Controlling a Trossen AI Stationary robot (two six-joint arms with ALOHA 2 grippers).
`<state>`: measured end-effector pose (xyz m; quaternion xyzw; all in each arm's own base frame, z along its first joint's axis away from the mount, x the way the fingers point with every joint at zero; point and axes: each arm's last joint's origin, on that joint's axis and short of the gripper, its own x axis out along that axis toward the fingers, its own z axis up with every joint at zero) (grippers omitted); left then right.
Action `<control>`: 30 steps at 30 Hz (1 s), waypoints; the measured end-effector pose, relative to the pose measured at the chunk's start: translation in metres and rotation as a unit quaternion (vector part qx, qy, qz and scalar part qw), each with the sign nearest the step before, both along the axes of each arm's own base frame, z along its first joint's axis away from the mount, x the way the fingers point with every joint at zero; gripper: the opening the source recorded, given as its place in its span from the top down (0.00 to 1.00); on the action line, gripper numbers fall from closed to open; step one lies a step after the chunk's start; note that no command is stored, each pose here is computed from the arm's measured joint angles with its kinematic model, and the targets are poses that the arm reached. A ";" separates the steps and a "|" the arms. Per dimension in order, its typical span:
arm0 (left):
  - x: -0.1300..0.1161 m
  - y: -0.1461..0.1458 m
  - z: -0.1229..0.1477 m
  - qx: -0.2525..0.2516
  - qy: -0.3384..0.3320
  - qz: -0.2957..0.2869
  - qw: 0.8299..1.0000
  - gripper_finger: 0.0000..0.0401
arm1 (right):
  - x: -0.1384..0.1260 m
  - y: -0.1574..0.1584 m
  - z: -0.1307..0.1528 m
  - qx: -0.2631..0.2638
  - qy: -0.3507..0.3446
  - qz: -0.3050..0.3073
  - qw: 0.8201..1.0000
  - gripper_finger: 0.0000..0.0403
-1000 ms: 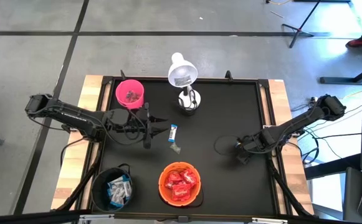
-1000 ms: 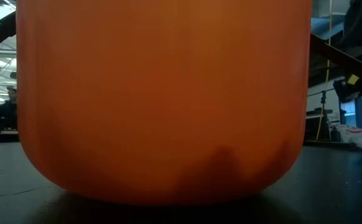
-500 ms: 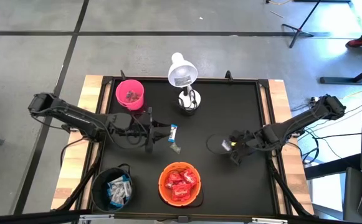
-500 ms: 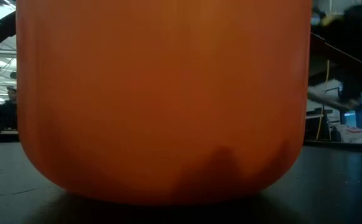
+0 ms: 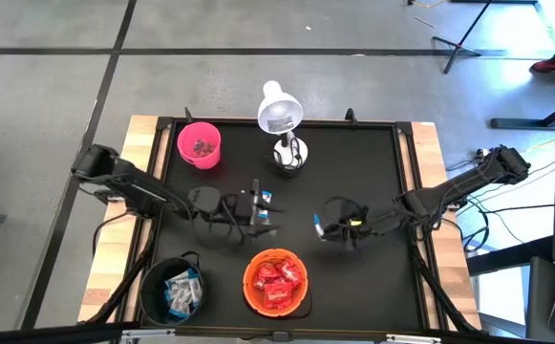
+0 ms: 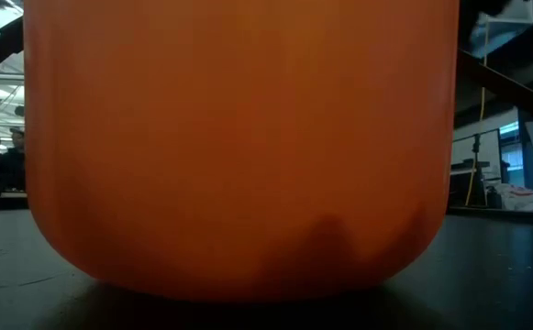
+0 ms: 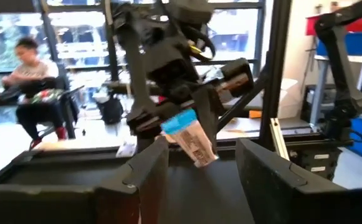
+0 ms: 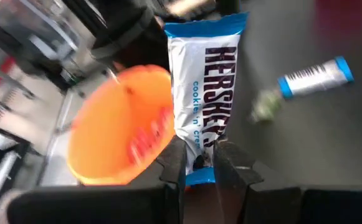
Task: Sort candy
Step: Put the white candy into the black bucket
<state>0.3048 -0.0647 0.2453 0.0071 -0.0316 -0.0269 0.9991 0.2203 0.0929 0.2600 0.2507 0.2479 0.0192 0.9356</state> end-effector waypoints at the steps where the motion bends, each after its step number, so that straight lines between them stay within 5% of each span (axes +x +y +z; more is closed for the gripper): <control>1: 0.006 -0.002 0.001 0.006 -0.002 -0.005 1.000 0.55 | 0.002 0.000 0.003 0.002 -0.017 0.002 1.000 0.86; 6: 0.035 -0.009 0.008 0.032 -0.010 -0.027 0.999 0.55 | 0.014 -0.001 0.011 0.018 -0.077 0.029 0.997 0.86; 14: 0.066 -0.002 0.009 0.041 0.076 0.009 0.996 0.55 | 0.028 -0.005 -0.001 0.015 -0.065 0.044 0.997 0.86; 30: 0.069 -0.005 0.008 0.012 0.098 -0.049 0.994 0.55 | 0.035 -0.002 -0.006 0.000 -0.074 0.062 0.995 0.86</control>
